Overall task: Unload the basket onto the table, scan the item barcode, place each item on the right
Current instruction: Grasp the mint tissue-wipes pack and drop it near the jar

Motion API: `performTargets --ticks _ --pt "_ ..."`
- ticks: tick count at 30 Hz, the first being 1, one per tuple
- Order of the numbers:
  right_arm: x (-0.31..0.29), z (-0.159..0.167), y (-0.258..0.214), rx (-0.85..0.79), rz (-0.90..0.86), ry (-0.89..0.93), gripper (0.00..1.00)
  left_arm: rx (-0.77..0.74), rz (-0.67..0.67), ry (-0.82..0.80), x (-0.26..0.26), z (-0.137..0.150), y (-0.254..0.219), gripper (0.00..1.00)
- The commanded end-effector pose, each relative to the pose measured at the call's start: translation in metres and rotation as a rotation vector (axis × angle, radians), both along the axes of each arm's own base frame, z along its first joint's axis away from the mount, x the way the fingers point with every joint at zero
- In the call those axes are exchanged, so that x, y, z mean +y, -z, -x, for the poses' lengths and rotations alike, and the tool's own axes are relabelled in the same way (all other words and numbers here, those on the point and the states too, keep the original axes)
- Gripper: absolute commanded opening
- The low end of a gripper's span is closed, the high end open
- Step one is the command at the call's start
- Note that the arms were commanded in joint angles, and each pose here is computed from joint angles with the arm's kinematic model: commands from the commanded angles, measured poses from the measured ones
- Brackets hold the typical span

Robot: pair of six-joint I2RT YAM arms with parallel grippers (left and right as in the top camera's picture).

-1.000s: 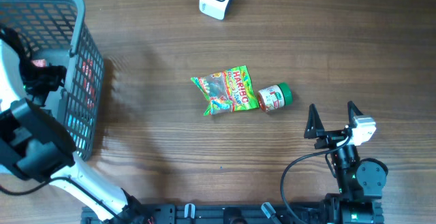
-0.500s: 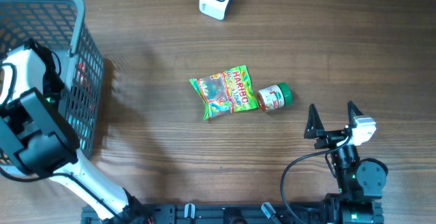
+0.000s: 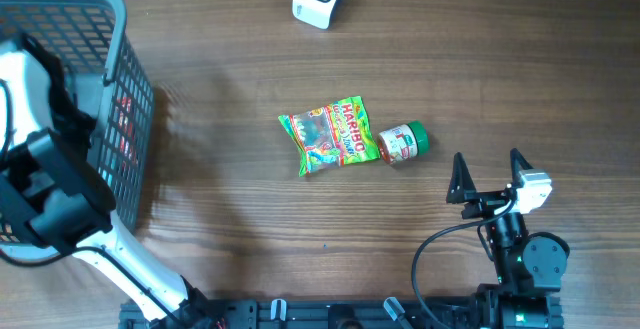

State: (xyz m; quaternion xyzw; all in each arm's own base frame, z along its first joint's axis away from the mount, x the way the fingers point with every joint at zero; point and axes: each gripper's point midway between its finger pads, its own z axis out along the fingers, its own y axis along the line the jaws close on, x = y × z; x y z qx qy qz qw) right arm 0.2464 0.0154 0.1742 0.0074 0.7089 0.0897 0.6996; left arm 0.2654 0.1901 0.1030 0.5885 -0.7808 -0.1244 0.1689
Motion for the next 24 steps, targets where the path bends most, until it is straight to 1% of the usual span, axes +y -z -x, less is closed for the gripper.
performTargets --ticks 1,3,4,6,8,10,11,12,14,15,17,19,21,24 --pt "0.0 0.0 -0.002 -0.011 0.006 0.003 1.0 -0.411 -0.09 0.089 0.022 -0.062 -0.096 0.04" --pt "0.0 0.0 -0.002 -0.011 0.006 0.003 1.0 -0.643 -0.159 0.103 0.018 -0.078 -0.163 0.04" --pt "0.0 0.0 -0.002 -0.01 0.006 0.003 1.0 -0.718 -0.177 0.111 0.013 -0.079 -0.186 0.04" --pt "0.0 0.0 -0.002 -0.011 0.006 0.003 1.0 -0.913 -0.166 0.145 -0.014 -0.074 -0.241 0.04" --pt "0.0 0.0 -0.002 -0.01 0.006 0.003 1.0 -1.05 -0.137 0.199 -0.045 -0.068 -0.277 0.04" --pt "0.0 0.0 -0.002 -0.011 0.006 0.003 1.0 -1.17 -0.103 0.307 -0.089 -0.062 -0.311 0.04" --pt "0.0 0.0 -0.002 -0.01 0.006 0.003 1.0 -1.227 -0.086 0.399 -0.118 -0.064 -0.326 0.04" --pt "0.0 0.0 -0.002 -0.01 0.006 0.003 1.0 -1.276 -0.04 0.51 -0.157 -0.069 -0.337 0.04" --pt "0.0 0.0 -0.002 -0.011 0.006 0.003 1.0 -1.305 0.042 0.668 -0.215 -0.078 -0.34 0.04" --pt "0.0 0.0 -0.002 -0.011 0.006 0.003 1.0 -1.299 0.071 0.754 -0.247 -0.085 -0.336 0.04" --pt "0.0 0.0 -0.002 -0.011 0.006 0.003 1.0 -1.267 0.1 0.864 -0.291 -0.095 -0.322 0.04" --pt "0.0 0.0 -0.002 -0.01 0.006 0.003 1.0 -1.198 0.139 0.995 -0.352 -0.112 -0.291 0.04" --pt "0.0 0.0 -0.002 -0.01 0.006 0.003 1.0 -1.16 0.165 1.055 -0.387 -0.125 -0.267 0.04" --pt "0.0 0.0 -0.002 -0.01 0.006 0.003 1.0 -1.083 0.229 1.152 -0.46 -0.159 -0.199 0.04"
